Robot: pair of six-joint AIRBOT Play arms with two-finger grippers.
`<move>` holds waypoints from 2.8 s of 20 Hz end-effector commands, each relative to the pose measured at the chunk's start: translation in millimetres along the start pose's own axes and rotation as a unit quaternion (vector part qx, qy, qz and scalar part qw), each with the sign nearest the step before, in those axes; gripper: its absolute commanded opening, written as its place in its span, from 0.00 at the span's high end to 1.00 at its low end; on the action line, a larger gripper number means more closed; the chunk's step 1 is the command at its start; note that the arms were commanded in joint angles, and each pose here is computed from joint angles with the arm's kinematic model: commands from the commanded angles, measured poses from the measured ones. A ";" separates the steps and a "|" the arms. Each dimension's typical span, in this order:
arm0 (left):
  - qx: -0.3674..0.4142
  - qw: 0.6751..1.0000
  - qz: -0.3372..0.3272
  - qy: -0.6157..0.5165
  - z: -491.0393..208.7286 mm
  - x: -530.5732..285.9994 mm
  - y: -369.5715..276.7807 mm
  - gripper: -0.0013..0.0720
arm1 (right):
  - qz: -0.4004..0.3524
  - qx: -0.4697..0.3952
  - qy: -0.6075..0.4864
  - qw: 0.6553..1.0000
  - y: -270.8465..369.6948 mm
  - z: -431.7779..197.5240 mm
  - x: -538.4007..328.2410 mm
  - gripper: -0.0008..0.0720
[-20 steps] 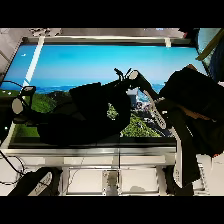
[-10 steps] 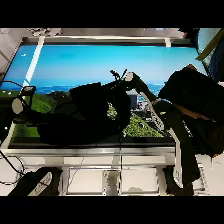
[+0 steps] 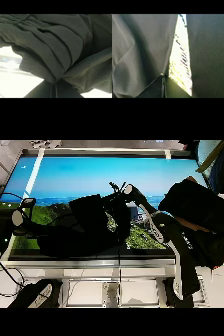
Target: Fold the clothes and pants, and hang the long-sleeved shirts on hangers.
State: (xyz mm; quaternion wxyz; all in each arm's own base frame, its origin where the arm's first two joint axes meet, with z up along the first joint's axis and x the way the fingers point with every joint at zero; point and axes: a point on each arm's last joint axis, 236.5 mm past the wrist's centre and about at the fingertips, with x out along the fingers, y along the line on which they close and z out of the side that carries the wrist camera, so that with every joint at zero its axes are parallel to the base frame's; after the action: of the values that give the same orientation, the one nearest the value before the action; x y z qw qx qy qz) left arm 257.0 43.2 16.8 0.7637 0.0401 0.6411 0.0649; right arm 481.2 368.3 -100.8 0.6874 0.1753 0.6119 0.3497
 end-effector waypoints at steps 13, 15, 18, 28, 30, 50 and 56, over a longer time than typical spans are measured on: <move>-0.199 0.975 0.032 -0.094 25.9 4.2 100.2 0.96 | -0.122 -0.072 -0.266 0.953 10.9 89.8 -323.7 0.98; -0.222 0.968 0.037 -0.112 34.8 6.0 108.4 0.96 | -0.154 -0.078 -0.247 0.953 5.9 75.6 -332.8 0.98; -0.283 0.947 0.039 -0.147 54.4 17.3 128.6 0.96 | -0.185 -0.051 -0.232 0.953 -20.0 69.1 -324.5 0.98; -0.361 0.885 -0.027 -0.293 166.5 21.5 147.1 0.96 | -0.148 -0.001 -0.400 0.904 -52.3 162.7 -274.5 0.98; -0.357 0.892 -0.036 -0.277 166.1 29.8 137.1 0.66 | -0.144 0.012 -0.396 0.907 -61.5 164.6 -253.0 0.98; -0.352 0.933 -0.017 -0.071 12.4 83.5 134.3 0.03 | -0.069 0.071 -0.018 0.995 -70.0 -40.3 -140.2 0.31; -0.362 0.929 -0.022 -0.073 20.9 108.5 138.8 0.03 | -0.088 0.075 -0.013 0.993 -82.9 -42.4 -135.9 0.31</move>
State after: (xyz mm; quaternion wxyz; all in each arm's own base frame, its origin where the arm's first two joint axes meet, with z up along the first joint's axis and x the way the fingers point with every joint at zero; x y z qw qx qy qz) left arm 281.0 193.5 -55.6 0.7694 -0.2403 0.5256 0.2719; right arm 463.6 212.6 -59.6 0.7116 0.1804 0.6327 0.2465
